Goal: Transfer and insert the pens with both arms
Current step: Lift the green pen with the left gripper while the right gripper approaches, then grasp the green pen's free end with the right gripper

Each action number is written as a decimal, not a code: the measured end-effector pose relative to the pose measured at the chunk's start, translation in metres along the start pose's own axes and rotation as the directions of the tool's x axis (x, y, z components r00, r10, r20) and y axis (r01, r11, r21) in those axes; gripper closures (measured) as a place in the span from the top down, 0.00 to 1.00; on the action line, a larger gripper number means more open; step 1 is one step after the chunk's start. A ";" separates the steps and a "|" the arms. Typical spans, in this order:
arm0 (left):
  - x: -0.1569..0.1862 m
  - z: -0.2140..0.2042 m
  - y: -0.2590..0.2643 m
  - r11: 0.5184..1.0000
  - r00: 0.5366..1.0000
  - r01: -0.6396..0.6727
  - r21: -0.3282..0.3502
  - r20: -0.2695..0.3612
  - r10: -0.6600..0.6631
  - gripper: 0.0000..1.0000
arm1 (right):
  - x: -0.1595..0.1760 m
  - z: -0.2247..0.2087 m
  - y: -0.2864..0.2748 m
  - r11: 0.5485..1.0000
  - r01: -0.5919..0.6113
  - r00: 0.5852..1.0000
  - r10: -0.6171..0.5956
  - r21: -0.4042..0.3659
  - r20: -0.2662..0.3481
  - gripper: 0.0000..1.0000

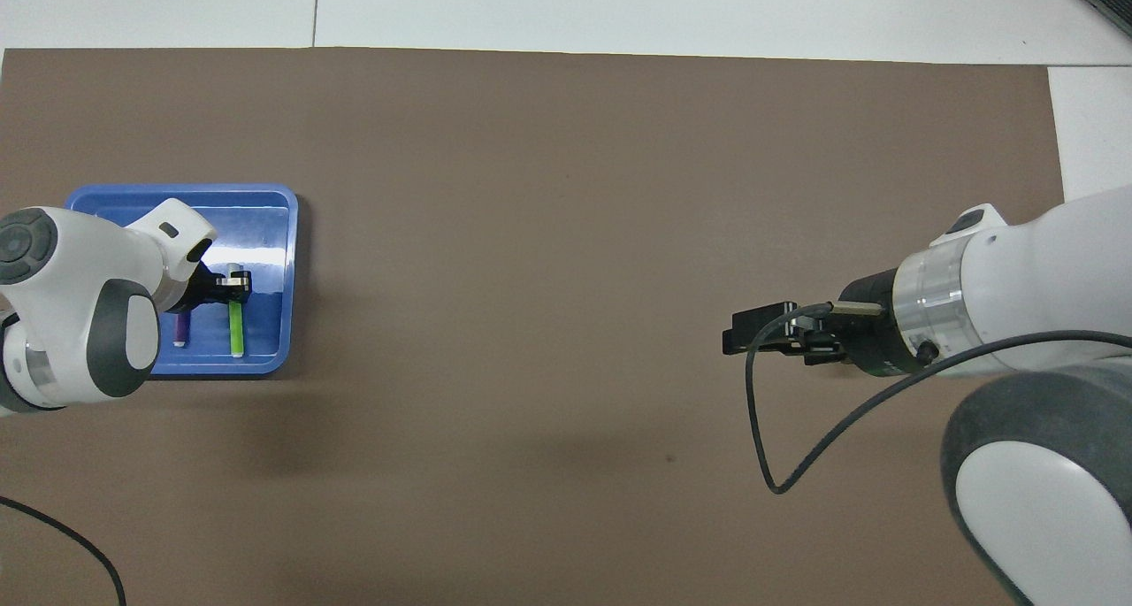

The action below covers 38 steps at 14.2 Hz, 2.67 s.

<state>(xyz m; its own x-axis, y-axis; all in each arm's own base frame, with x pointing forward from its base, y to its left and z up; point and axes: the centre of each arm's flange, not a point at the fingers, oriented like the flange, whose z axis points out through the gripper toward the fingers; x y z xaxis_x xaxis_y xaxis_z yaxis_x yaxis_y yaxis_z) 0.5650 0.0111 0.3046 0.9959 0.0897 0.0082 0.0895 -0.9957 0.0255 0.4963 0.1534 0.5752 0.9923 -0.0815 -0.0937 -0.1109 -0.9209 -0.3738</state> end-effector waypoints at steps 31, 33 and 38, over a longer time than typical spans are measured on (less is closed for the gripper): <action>-0.095 -0.212 0.174 0.262 0.273 0.961 -0.089 0.456 -0.847 0.17 | -0.020 0.114 -0.174 0.771 -0.447 0.864 0.504 0.454 -0.004 1.00; -0.096 -0.216 0.174 0.212 0.223 0.974 -0.078 0.480 -0.848 0.17 | -0.027 0.127 -0.185 0.772 -0.442 0.867 0.499 0.457 -0.003 1.00; -0.099 -0.206 0.175 0.141 0.164 0.987 -0.083 0.502 -0.849 0.17 | -0.047 0.143 -0.207 0.765 -0.453 0.865 0.501 0.457 0.019 0.90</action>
<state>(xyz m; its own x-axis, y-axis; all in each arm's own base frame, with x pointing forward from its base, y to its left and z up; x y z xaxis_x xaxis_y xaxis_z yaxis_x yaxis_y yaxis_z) 0.4801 -0.1665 0.5141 0.0922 0.8478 -0.5222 0.9943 -0.0498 0.0946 0.4647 0.4024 0.5249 0.8018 -0.5247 -0.2860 -0.5602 -0.4933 -0.6655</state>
